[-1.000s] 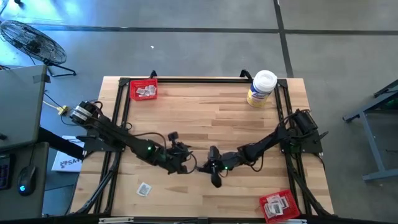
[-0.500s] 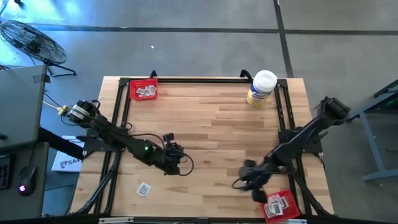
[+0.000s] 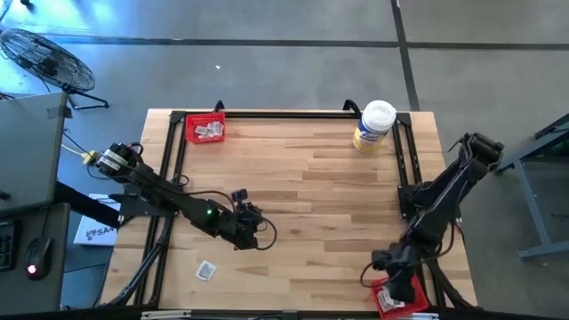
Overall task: Pick & Place First Aid Supplies
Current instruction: Put the white and gray towelette pack into the bottom red bin
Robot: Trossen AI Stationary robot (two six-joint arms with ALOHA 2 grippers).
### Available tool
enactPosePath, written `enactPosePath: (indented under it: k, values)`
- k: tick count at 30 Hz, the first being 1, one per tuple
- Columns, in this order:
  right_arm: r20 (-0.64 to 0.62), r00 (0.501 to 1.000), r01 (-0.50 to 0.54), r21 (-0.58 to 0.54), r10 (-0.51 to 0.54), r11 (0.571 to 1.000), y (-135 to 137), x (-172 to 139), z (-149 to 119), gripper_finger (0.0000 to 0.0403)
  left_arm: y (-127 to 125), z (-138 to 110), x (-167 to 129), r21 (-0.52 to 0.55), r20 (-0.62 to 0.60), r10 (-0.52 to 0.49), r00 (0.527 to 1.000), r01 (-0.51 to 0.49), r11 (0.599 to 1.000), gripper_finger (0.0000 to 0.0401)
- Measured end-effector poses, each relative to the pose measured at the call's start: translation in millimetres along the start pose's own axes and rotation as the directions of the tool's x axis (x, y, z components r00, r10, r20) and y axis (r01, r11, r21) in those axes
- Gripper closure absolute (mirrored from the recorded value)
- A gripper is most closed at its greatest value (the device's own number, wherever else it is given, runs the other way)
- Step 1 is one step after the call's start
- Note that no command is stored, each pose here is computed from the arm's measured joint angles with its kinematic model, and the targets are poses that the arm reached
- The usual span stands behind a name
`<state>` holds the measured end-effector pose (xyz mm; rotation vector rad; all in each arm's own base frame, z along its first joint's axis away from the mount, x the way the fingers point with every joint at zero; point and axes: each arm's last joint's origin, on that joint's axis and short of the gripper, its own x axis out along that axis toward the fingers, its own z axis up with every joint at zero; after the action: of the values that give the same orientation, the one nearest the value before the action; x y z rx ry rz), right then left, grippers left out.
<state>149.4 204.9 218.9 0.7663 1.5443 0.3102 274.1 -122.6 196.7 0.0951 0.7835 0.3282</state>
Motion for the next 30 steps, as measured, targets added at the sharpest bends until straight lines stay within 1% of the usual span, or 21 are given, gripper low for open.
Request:
enactPosePath:
  k: [3, 7, 11, 15, 17, 19, 20, 22, 24, 26, 27, 28, 30]
  values:
    - [-0.049, 0.998, 0.034, 0.075, -0.031, 0.997, -1.6, 12.0, -0.1, 0.0384, -0.3, -0.8, 0.0, -0.05, -0.014, -0.017, 1.0, 0.016, 0.999, 0.0277]
    - [-0.127, 0.991, 0.048, 0.087, -0.036, 0.995, -1.4, 32.1, 1.4, 0.0366, 0.8, -5.1, -0.2, -0.046, -0.064, -0.029, 0.998, 0.026, 0.999, 0.0277]
    - [-0.234, 0.972, 0.078, 0.175, -0.036, 0.981, -3.8, 44.6, 2.8, 0.0341, 3.9, -4.5, -4.5, -0.099, -0.071, -0.03, 0.997, 0.022, 0.995, 0.0277]
    - [-0.267, 0.963, 0.09, 0.225, -0.027, 0.97, -5.1, 42.1, 4.9, 0.0325, 7.8, 1.0, -12.1, -0.137, -0.037, -0.037, 0.999, 0.031, 0.99, 0.0277]
    - [-0.256, 0.967, 0.071, 0.245, -0.006, 0.967, -3.3, 36.2, 5.5, 0.0324, 9.9, 3.1, -16.3, -0.15, -0.027, -0.049, 0.998, 0.045, 0.988, 0.0277]
    - [-0.229, 0.973, 0.038, 0.244, 0.02, 0.969, -0.8, 28.2, 6.0, 0.033, 9.3, 4.3, -22.0, -0.166, -0.024, -0.092, 0.995, 0.087, 0.982, 0.0277]
    - [-0.206, 0.978, 0.021, 0.24, 0.03, 0.97, 0.2, 23.8, 6.5, 0.0334, 8.5, 4.3, -25.3, -0.177, -0.027, -0.12, 0.992, 0.113, 0.978, 0.0277]
    - [-0.133, 0.99, -0.015, 0.2, 0.043, 0.98, 1.4, 15.1, 8.9, 0.0345, 2.5, 2.0, -32.7, -0.19, -0.045, -0.199, 0.979, 0.187, 0.964, 0.0277]
    - [0.004, 0.999, -0.041, 0.111, 0.041, 0.993, 1.2, 6.4, 15.8, 0.0356, -6.0, -3.2, -41.4, -0.199, -0.083, -0.292, 0.953, 0.271, 0.942, 0.0277]
    - [0.189, 0.982, -0.022, 0.0, 0.022, 1.0, 0.0, -0.8, 26.7, 0.0366, -16.1, -10.1, -50.6, -0.225, -0.126, -0.374, 0.919, 0.341, 0.913, 0.0277]
    - [0.294, 0.956, 0.012, -0.054, 0.004, 0.998, -0.9, -3.8, 33.4, 0.037, -20.5, -15.1, -55.4, -0.247, -0.155, -0.399, 0.904, 0.355, 0.902, 0.0277]
    - [0.402, 0.915, 0.056, -0.106, -0.009, 0.993, -1.2, -7.0, 40.8, 0.0373, -25.0, -20.7, -60.9, -0.276, -0.183, -0.415, 0.891, 0.359, 0.892, 0.0277]
    - [0.585, 0.811, 0.166, -0.201, -0.018, 0.965, -0.8, -14.9, 55.8, 0.0377, -35.4, -31.7, -72.4, -0.356, -0.224, -0.449, 0.865, 0.356, 0.864, 0.0277]
